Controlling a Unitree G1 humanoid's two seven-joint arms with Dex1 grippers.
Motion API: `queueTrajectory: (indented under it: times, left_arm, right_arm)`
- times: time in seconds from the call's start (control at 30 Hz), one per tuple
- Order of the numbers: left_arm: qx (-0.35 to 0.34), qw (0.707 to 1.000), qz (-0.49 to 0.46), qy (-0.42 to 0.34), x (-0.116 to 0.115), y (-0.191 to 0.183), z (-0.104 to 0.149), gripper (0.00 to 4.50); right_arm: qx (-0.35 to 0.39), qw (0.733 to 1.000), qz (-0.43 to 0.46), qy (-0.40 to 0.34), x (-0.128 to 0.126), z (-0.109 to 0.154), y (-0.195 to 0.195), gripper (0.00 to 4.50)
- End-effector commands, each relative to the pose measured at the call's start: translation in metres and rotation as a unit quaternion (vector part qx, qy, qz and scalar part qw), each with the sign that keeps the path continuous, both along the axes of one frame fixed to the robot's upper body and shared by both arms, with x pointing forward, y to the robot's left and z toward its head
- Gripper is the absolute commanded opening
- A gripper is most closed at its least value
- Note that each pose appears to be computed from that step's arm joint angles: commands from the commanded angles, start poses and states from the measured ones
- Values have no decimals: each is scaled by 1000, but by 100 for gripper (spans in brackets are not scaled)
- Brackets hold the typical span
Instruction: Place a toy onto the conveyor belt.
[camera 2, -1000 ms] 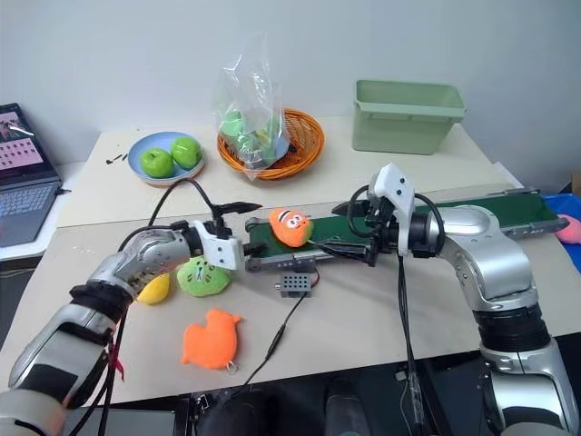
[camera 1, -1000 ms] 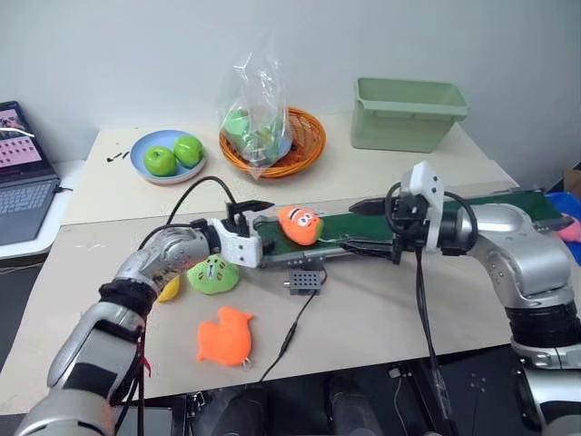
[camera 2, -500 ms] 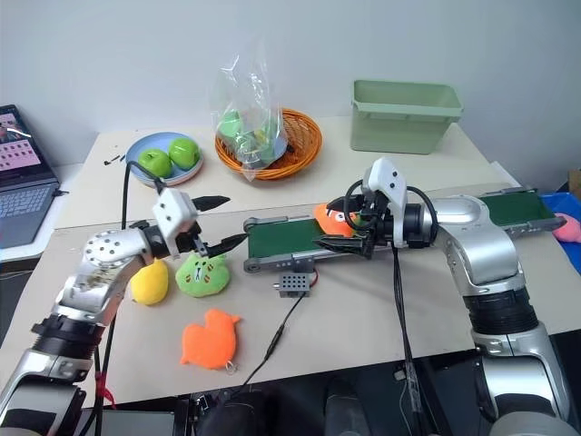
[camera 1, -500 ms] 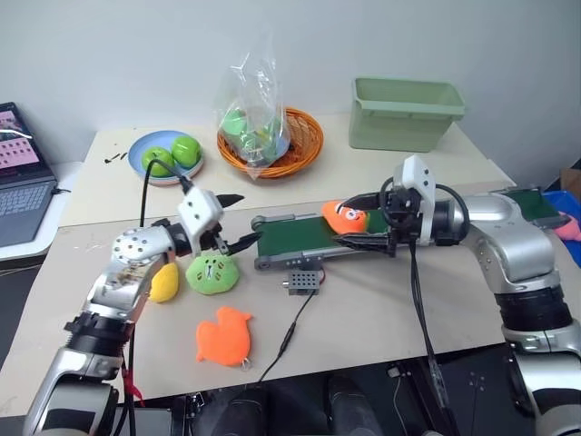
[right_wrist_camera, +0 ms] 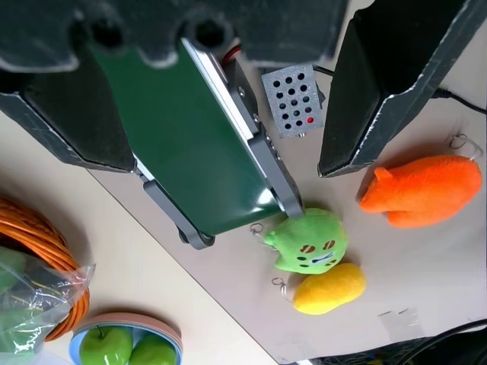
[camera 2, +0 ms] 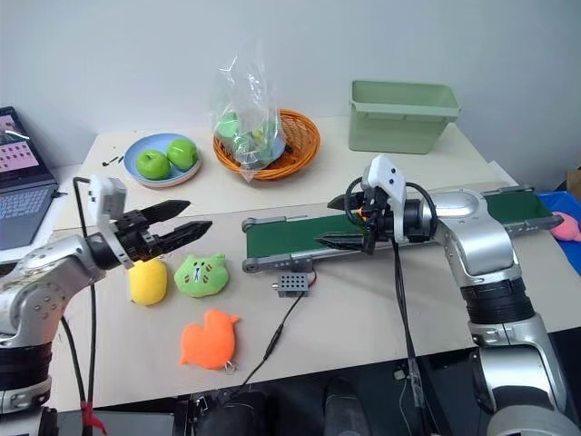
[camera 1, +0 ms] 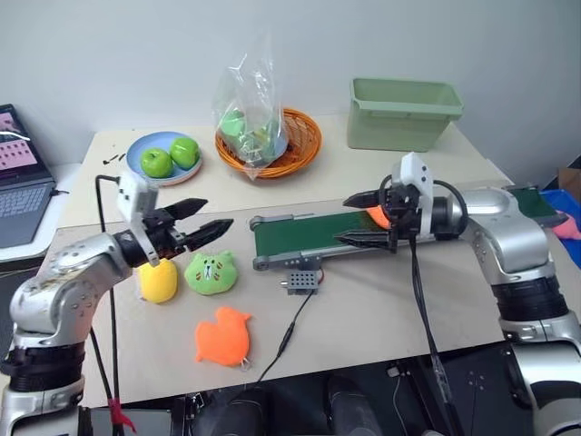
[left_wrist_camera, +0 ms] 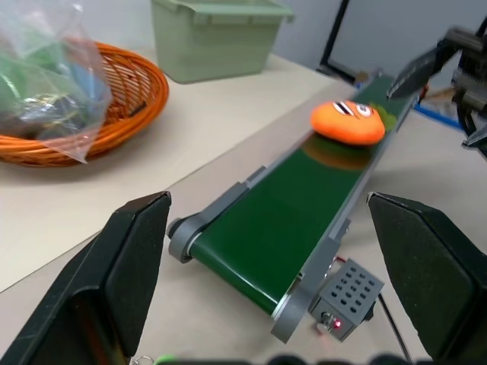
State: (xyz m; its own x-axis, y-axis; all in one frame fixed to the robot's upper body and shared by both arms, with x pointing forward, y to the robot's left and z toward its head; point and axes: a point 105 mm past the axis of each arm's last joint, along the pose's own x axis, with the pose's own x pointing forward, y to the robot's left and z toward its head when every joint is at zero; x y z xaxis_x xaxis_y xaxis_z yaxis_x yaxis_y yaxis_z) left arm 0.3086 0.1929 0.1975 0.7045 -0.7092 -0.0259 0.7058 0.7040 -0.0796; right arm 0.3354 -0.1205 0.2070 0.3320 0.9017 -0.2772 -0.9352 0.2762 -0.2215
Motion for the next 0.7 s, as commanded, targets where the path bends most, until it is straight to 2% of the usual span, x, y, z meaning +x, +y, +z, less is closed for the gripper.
queueTrajectory:
  times: [0.03, 0.7]
  left_arm:
    - [-7, 1000, -9, -24, -7, -3, 17, 441]
    - [-14, 999, -33, -25, -2, -20, 24, 441]
  right_arm:
    - [8, 999, 12, -35, 0, 17, 4, 450]
    - [21, 999, 18, -33, -1, 21, 7, 450]
